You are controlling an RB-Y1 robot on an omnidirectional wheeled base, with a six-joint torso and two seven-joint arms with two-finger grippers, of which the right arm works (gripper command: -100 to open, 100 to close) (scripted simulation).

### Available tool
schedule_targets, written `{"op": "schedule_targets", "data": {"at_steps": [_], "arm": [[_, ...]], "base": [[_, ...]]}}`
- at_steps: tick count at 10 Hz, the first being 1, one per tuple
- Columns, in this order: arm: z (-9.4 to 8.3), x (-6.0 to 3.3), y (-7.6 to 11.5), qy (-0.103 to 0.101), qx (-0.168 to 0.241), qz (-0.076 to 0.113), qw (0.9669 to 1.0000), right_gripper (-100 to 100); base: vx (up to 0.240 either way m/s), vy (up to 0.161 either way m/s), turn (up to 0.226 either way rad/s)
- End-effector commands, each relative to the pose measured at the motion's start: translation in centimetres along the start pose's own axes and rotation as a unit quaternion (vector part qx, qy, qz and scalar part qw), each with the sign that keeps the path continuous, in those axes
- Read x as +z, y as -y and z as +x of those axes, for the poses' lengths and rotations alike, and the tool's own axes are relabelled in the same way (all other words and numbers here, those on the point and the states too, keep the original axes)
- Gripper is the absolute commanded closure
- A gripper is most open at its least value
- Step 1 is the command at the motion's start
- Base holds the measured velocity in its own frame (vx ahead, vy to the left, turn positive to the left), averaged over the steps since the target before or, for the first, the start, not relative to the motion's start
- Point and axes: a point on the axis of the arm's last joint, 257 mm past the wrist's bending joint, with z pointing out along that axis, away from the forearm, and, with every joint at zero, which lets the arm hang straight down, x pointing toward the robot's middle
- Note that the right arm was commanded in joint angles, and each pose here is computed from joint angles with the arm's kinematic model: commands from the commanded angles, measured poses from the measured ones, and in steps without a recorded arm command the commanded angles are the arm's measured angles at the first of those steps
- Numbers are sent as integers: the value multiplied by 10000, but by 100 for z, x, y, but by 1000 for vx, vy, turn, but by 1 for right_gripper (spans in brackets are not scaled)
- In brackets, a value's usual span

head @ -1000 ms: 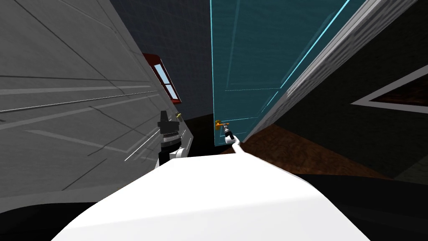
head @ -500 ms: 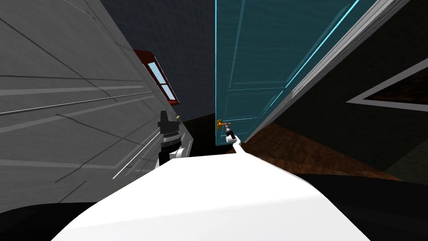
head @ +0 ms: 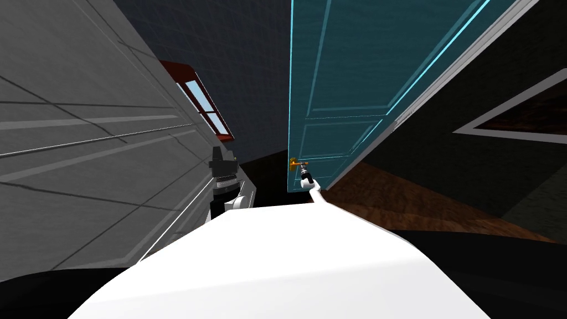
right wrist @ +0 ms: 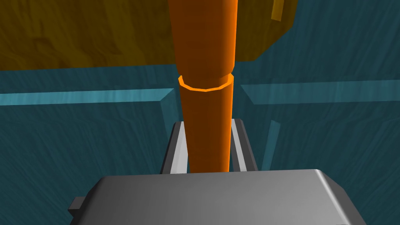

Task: Push the door open

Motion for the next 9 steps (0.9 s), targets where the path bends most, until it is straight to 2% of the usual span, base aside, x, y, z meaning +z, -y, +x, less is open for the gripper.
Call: {"op": "schedule_targets", "data": {"at_steps": [1,5,6,9], "arm": [[-49,28,-21,82,46,-36,9999,100],[-136,9,28,194,98,17,9998,100],[-303,21,-10,305,16,-20,9995,100],[-529,25,-45,469,-96,-50,9988,100]], "base": [[152,134,-100],[136,78,-51],[113,12,-50],[186,65,-58]]}}
